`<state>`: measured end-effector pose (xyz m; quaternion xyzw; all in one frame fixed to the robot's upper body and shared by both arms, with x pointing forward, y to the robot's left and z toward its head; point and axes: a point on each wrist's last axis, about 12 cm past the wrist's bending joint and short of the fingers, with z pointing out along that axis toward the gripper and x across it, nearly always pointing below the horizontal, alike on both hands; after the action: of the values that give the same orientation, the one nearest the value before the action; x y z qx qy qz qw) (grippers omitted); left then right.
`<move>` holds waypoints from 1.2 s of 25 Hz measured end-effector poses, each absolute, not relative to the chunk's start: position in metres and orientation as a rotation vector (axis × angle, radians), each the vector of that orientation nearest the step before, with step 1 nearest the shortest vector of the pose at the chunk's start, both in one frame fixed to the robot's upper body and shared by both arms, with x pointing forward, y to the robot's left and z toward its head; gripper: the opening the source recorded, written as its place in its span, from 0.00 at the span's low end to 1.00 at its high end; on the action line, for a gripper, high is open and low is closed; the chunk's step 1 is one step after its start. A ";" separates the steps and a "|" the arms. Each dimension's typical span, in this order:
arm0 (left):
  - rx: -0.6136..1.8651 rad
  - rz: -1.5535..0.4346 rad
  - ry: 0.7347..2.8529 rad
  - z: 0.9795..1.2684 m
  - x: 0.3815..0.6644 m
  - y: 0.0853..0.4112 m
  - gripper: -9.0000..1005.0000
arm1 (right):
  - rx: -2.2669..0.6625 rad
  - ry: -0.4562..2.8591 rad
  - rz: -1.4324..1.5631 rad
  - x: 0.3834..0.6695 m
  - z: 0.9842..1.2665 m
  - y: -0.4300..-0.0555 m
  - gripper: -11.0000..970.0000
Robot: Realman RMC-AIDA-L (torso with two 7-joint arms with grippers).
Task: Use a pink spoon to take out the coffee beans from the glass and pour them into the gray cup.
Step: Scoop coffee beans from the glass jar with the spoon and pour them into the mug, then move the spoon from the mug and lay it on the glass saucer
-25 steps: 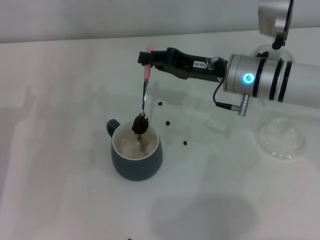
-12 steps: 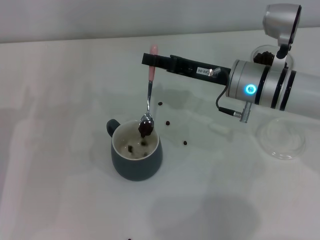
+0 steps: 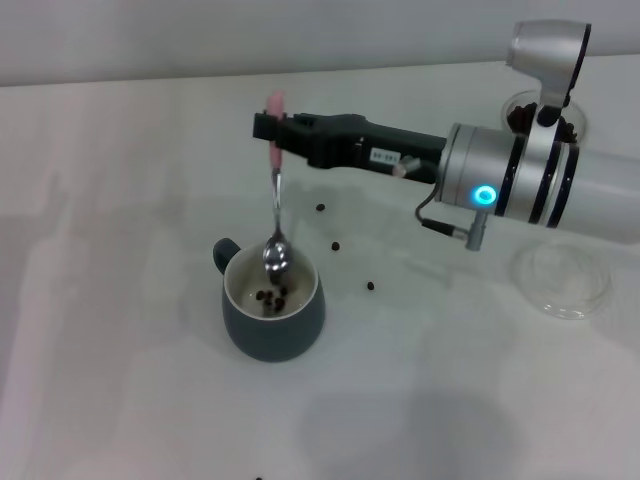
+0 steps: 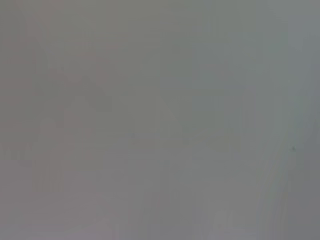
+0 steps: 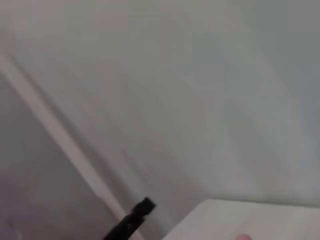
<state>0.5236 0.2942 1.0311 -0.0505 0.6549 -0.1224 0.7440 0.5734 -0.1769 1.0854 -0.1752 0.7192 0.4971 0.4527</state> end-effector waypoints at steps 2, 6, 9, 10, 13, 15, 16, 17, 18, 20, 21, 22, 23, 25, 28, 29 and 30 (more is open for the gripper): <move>-0.112 -0.267 1.435 1.031 0.523 0.295 0.89 | -0.480 1.744 1.214 0.570 1.087 -0.173 0.26; -0.115 -0.265 1.435 1.031 0.523 0.296 0.89 | -0.490 1.724 1.212 0.568 1.089 -0.172 0.27; -0.115 -0.264 1.435 1.031 0.523 0.296 0.89 | -0.435 1.708 1.218 0.571 1.091 -0.177 0.27; -0.115 -0.264 1.435 1.031 0.523 0.296 0.89 | -0.415 1.698 1.220 0.572 1.093 -0.181 0.27; -0.115 -0.263 1.435 1.031 0.523 0.296 0.89 | -0.331 1.649 1.233 0.577 1.099 -0.199 0.27; -0.114 -0.262 1.434 1.031 0.523 0.297 0.89 | -0.241 1.599 1.248 0.578 1.103 -0.220 0.27; -0.114 -0.262 1.434 1.031 0.523 0.297 0.89 | -0.197 1.574 1.260 0.578 1.104 -0.229 0.27; -0.114 -0.262 1.434 1.031 0.523 0.297 0.89 | -0.146 1.556 1.262 0.578 1.105 -0.241 0.28; -0.114 -0.262 1.434 1.031 0.523 0.297 0.89 | -0.116 1.548 1.265 0.578 1.105 -0.250 0.28; -0.114 -0.262 1.434 1.031 0.523 0.297 0.89 | -0.051 1.545 1.264 0.577 1.105 -0.270 0.28; -0.114 -0.261 1.435 1.031 0.523 0.297 0.89 | -0.029 1.551 1.256 0.576 1.105 -0.281 0.28; -0.114 -0.261 1.435 1.031 0.523 0.297 0.89 | -0.012 1.560 1.243 0.574 1.105 -0.291 0.28; -0.114 -0.261 1.435 1.031 0.523 0.297 0.89 | -0.003 1.568 1.227 0.573 1.105 -0.300 0.28; -0.114 -0.259 1.435 1.031 0.523 0.298 0.89 | 0.007 1.596 1.180 0.570 1.106 -0.323 0.28; -0.116 -0.253 1.439 1.030 0.522 0.299 0.89 | 0.009 1.631 1.131 0.564 1.107 -0.350 0.28; -0.119 -0.250 1.440 1.030 0.522 0.300 0.89 | 0.003 1.646 1.119 0.561 1.107 -0.359 0.29; -0.124 -0.248 1.440 1.030 0.522 0.300 0.89 | -0.003 1.660 1.107 0.558 1.108 -0.368 0.29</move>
<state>0.5219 0.3004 1.0298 -0.0564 0.6571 -0.1130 0.7431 0.5580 -0.3675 1.1077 -0.0011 0.6991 0.4662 0.5421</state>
